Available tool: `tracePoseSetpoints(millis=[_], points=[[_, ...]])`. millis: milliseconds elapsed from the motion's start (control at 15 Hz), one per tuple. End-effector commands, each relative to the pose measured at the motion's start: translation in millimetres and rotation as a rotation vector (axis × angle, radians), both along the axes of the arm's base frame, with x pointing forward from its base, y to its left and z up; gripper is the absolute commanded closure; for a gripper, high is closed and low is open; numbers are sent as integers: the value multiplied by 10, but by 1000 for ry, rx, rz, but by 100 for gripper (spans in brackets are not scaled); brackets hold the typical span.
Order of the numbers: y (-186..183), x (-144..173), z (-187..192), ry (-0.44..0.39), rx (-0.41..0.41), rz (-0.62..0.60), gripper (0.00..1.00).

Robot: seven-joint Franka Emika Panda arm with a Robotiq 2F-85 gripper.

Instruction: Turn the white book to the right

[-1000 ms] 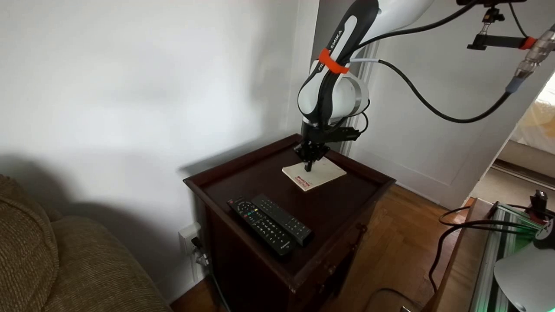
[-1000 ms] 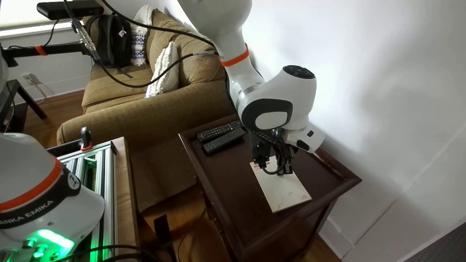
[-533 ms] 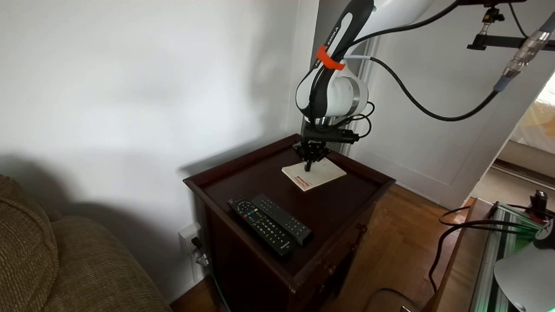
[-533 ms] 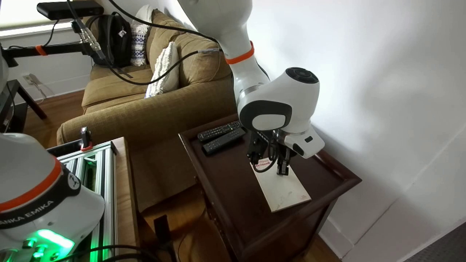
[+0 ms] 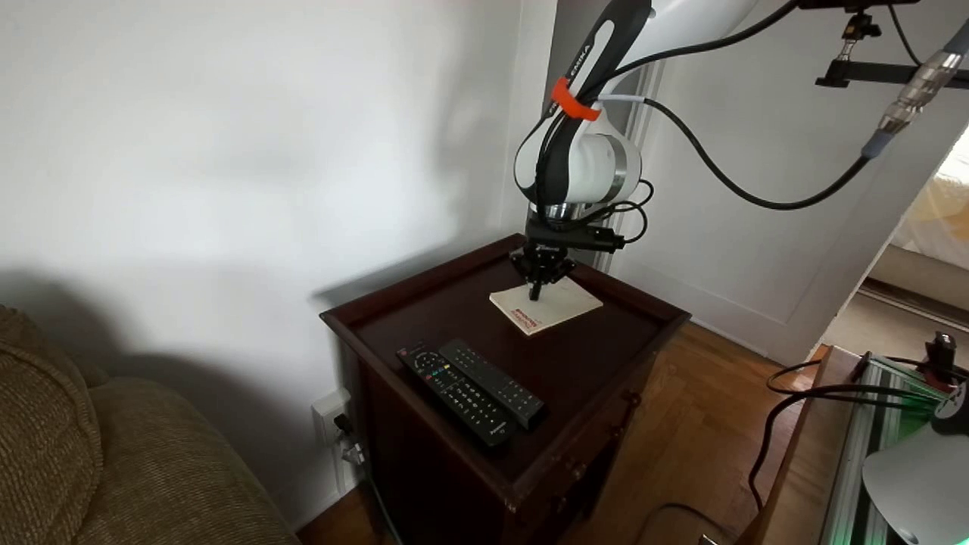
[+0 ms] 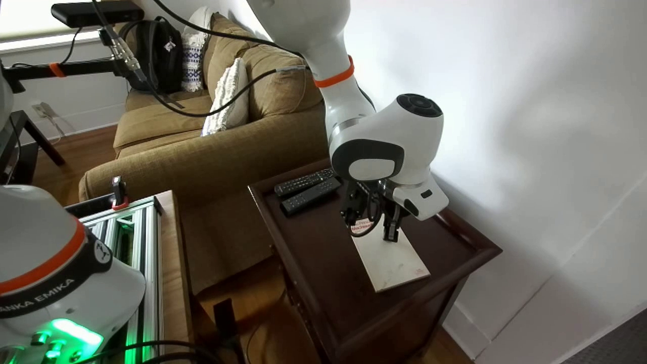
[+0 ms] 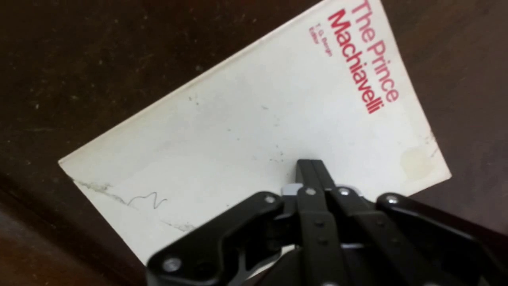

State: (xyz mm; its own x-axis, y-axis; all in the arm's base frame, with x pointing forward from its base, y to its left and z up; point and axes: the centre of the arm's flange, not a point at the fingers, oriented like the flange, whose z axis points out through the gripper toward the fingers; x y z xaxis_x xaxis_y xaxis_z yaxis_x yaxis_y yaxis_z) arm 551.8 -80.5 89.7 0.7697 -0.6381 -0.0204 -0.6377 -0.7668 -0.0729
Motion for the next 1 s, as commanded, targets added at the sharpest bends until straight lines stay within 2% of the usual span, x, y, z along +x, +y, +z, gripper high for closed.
tracePoseSetpoints(millis=[0,533,600,667,733,933], points=[[0,0,0,0,0,0,99],[0,0,0,0,1,0,99],[-1,0,0,0,1,0,74],[27,-22,47,-26,1,37,73],[88,-55,131,-41,-1,83,67],[224,-168,418,-96,-49,256,45]])
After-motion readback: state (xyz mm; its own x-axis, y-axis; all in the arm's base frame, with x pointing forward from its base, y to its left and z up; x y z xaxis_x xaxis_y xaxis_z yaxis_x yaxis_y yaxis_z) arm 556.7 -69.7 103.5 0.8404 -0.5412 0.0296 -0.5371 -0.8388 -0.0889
